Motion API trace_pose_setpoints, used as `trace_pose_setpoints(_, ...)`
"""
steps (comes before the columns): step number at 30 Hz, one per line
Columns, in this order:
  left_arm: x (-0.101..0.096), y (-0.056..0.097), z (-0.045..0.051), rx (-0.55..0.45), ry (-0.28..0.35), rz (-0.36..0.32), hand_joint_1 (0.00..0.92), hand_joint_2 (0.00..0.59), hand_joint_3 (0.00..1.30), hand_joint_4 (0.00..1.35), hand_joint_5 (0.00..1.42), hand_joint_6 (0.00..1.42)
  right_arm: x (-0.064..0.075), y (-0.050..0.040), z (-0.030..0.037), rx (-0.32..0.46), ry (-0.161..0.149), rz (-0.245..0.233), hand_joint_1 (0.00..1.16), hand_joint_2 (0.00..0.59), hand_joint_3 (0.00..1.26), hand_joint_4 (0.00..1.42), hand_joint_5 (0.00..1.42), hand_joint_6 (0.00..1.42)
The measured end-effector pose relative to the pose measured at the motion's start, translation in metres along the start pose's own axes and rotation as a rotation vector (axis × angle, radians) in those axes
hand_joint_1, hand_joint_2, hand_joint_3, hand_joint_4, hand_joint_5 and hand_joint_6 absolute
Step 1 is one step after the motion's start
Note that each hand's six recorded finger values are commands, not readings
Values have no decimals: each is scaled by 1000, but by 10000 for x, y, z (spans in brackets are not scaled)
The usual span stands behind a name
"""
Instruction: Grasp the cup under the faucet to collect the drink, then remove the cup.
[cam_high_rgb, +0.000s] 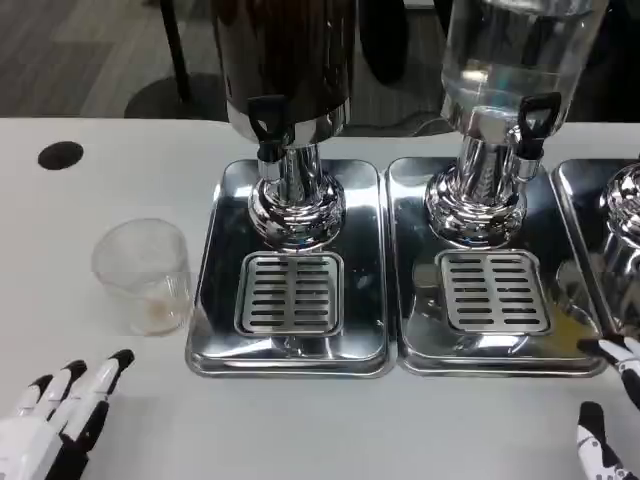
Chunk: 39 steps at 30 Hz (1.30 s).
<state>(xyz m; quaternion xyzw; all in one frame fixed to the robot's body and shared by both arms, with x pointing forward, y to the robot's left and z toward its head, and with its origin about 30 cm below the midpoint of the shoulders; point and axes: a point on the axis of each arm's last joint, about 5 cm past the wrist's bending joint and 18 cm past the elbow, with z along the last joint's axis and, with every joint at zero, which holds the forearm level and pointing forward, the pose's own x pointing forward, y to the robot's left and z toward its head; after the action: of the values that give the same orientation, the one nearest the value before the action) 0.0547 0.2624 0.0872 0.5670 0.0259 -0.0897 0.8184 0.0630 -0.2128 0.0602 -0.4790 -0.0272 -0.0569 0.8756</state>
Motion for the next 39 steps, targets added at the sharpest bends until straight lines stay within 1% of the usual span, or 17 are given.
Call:
trace_pose_setpoints(9, -2, 8, 2, -4, -2, 8, 0, 65, 0, 0, 0, 0, -25, -12, -2, 6, 7, -6, 581, 513, 264, 161, 61, 0)
trace_pose_setpoints(15, -28, 3, -3, -23, 7, 26, 0, 65, 0, 0, 0, 0, -19, -33, -17, -1, 7, -10, 578, 508, 264, 161, 61, 0)
trace_pose_setpoints(21, -32, 4, -5, -26, 9, 28, 0, 65, 0, 0, 0, 0, 53, -51, -17, -3, -12, -28, 577, 507, 264, 161, 61, 0)
trace_pose_setpoints(25, -36, -2, -11, -27, 13, 26, 0, 65, 0, 0, 0, 0, 73, -50, -18, 0, -14, -32, 576, 507, 268, 161, 61, 0)
trace_pose_setpoints(35, -56, 8, -12, -23, 16, 27, 0, 65, 0, 0, 0, 0, 74, -39, -26, 11, -7, -30, 574, 506, 276, 161, 61, 0)
trace_pose_setpoints(39, -58, -15, -39, -26, 23, 30, 0, 65, 0, 0, 0, 0, 56, -42, -28, 10, -2, -27, 574, 506, 276, 161, 61, 0)
